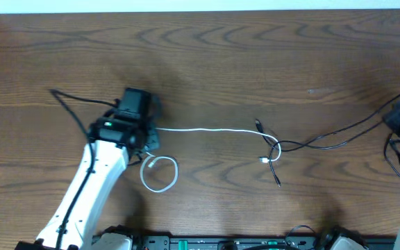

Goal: Untangle cables

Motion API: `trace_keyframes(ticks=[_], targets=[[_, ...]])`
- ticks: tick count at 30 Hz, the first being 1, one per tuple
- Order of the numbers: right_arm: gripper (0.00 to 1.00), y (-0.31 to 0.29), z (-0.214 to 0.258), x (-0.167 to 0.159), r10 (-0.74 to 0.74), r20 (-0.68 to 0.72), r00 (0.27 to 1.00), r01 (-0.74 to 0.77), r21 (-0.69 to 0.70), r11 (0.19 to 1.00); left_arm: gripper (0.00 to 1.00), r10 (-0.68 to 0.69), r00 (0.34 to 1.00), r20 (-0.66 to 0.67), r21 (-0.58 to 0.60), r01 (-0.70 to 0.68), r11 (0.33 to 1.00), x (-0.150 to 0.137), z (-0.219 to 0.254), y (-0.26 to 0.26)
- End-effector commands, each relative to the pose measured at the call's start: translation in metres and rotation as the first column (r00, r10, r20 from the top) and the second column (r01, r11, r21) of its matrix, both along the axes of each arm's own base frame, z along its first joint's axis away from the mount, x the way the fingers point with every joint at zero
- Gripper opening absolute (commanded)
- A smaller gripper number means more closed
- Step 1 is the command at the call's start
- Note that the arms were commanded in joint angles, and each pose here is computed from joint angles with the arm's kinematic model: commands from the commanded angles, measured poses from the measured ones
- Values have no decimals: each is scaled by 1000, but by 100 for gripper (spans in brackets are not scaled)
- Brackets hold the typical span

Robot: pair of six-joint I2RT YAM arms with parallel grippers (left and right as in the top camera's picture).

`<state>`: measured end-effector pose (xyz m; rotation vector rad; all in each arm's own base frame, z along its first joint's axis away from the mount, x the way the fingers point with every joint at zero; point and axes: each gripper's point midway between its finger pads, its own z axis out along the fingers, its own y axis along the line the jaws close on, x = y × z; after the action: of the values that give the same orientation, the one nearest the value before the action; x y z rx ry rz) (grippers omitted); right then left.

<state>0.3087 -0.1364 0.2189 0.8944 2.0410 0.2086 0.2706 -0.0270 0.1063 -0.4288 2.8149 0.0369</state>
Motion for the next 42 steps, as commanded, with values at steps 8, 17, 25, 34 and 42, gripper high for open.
trace_keyframes(ticks=[8,17,25,34,42], targets=[[1,-23,-42,-8,-33,-152,988,39,41,998,7,181,983,6,-287,-172,943,9,6,15],[1,-10,-79,-1,115,-234,965,-90,112,990,8,200,980,16,-249,-190,950,10,5,23],[1,-40,-92,-27,-60,-361,931,71,16,997,8,375,926,40,-208,-359,910,12,6,70],[1,-59,-98,-51,-193,-412,890,221,19,975,8,582,813,25,-219,-564,796,-4,5,123],[1,-58,-98,-50,-188,-409,893,216,24,976,7,677,736,-2,-269,-653,708,-10,5,135]])
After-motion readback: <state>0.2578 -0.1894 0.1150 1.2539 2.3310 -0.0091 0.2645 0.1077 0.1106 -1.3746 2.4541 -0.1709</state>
